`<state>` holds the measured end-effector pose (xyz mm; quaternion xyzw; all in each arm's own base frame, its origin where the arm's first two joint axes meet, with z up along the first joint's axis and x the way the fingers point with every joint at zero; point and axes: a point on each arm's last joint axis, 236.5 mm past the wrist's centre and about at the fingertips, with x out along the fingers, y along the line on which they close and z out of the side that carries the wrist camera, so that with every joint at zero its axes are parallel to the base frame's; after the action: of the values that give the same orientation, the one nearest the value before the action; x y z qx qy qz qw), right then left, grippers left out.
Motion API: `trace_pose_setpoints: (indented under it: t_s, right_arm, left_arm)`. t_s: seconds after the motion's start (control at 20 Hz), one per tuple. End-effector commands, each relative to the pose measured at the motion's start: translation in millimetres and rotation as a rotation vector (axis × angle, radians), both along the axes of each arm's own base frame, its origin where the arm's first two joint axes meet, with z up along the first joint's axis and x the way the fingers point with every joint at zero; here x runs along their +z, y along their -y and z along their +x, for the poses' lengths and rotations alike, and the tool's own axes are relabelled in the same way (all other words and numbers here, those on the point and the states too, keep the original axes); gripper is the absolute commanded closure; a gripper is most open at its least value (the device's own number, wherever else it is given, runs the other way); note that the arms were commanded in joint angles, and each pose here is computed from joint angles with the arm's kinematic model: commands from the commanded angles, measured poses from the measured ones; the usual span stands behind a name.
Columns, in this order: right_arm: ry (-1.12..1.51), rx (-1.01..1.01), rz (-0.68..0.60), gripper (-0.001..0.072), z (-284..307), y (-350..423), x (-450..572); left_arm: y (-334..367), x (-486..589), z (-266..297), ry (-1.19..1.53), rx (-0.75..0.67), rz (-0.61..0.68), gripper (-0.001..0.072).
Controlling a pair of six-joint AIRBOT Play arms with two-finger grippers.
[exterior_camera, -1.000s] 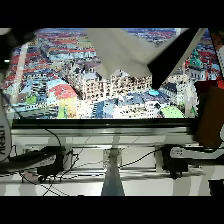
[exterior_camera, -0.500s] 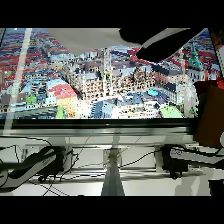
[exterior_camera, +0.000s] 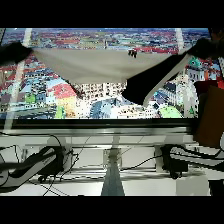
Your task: Fold the clothes and pants, and hang the long-sleeved shirts on hangers.
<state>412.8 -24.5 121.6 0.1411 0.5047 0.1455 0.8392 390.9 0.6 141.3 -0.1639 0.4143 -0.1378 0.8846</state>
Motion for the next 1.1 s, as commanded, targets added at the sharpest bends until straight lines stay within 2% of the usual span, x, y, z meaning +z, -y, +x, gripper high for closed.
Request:
trace_pose_setpoints:
  t_s: [0.0, 0.35, 0.45, 0.6, 0.75, 0.85, 0.9, 0.95, 1.0, 1.05]
  right_arm:
    - [-0.185, 0.027, -0.076, 0.0694, -56, 8, -50]
    - [-0.323, 0.071, -0.048, 0.0694, -148, -22, -72]
    - [-0.391, 0.097, -0.063, 0.0694, -171, -22, -73]
    - [-0.538, 0.13, -0.113, 0.0694, -207, -11, -77]
    - [-0.596, 0.141, -0.128, 0.0694, -220, -7, -77]
    - [-0.582, 0.136, -0.133, 0.0693, -217, -6, -77]
    - [-0.559, 0.125, -0.142, 0.0641, -211, -4, -79]
    - [-0.533, 0.113, -0.152, 0.0427, -204, -2, -80]
    - [-0.514, 0.104, -0.159, 0.0227, -200, 0, -81]
    - [-0.502, 0.099, -0.164, 0.0192, -196, 1, -81]
  left_arm:
    - [-6, -77, -64, -0.284, -0.061, 0.076, 0.0692]
    - [22, -127, -157, -0.496, -0.11, 0.031, 0.0693]
    - [14, -132, -179, -0.568, -0.131, 0.08, 0.0693]
    - [-9, -141, -212, -0.734, -0.08, 0.162, 0.0693]
    - [-28, -144, -230, -0.817, -0.057, 0.241, 0.0692]
    - [-26, -144, -229, -0.812, -0.061, 0.231, 0.0691]
    - [-23, -144, -226, -0.799, -0.062, 0.219, 0.0685]
    - [-20, -143, -222, -0.782, -0.062, 0.205, 0.056]
    - [-17, -143, -219, -0.77, -0.062, 0.195, 0.0292]
    - [-17, -143, -215, -0.755, -0.057, 0.193, 0.0041]
